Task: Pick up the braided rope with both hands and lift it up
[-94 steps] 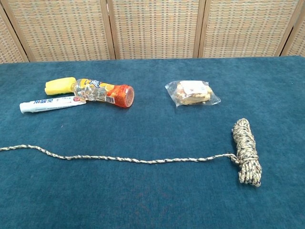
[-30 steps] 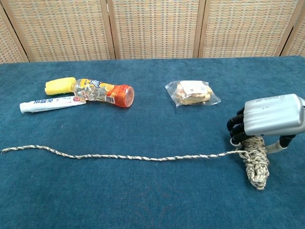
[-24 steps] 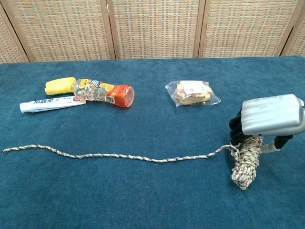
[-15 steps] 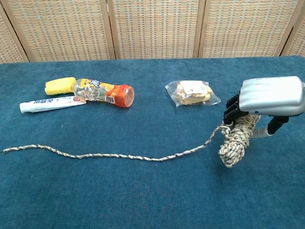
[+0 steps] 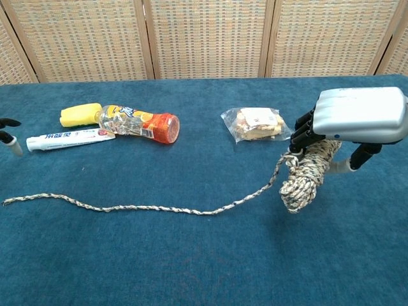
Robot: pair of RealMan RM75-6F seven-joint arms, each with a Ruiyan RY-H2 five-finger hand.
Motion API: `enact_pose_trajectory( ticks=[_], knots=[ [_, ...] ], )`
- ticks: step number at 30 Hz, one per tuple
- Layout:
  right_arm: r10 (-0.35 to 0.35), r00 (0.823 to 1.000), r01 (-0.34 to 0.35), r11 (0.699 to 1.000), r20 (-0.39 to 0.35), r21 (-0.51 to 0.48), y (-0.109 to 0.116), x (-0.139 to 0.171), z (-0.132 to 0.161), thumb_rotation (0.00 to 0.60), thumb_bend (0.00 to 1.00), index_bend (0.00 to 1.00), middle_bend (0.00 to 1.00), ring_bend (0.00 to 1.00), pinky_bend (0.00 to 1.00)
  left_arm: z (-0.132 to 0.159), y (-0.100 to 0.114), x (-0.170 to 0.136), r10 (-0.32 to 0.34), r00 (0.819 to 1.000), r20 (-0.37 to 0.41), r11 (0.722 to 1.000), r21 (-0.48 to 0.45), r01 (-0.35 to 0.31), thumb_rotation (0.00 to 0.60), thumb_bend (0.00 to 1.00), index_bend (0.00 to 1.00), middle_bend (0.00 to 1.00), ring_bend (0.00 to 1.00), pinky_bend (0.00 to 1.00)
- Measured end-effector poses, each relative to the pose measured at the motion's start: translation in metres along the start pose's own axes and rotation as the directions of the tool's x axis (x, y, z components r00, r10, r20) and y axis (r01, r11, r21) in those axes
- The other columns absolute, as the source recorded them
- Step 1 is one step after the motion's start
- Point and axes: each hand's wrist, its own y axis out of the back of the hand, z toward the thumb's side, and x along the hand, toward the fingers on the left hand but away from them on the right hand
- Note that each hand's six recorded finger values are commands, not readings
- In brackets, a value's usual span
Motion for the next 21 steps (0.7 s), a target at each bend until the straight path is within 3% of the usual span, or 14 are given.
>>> enact_pose_trajectory(
  ticks=[8,21],
  knots=[
    [0.017,1.0,-0.017,1.0,0.002,0.023,0.004,0.003,0.007,0.6,0.65,0.58,0.6,0.45,0.7,0.026,-0.017,0.023,-0.049,0.997,0.066,0.999,-0.014,0.05,0.6,0.28,0.47,0.0,0.0,0.0],
    [0.027,1.0,-0.027,0.999,0.002,0.03,0.002,0.003,0.01,0.6,0.66,0.58,0.6,0.45,0.7,0.049,-0.027,0.035,-0.085,0.991,0.103,0.996,0.004,0.085,0.6,0.33,0.51,0.0,0.0,0.0]
  ],
)
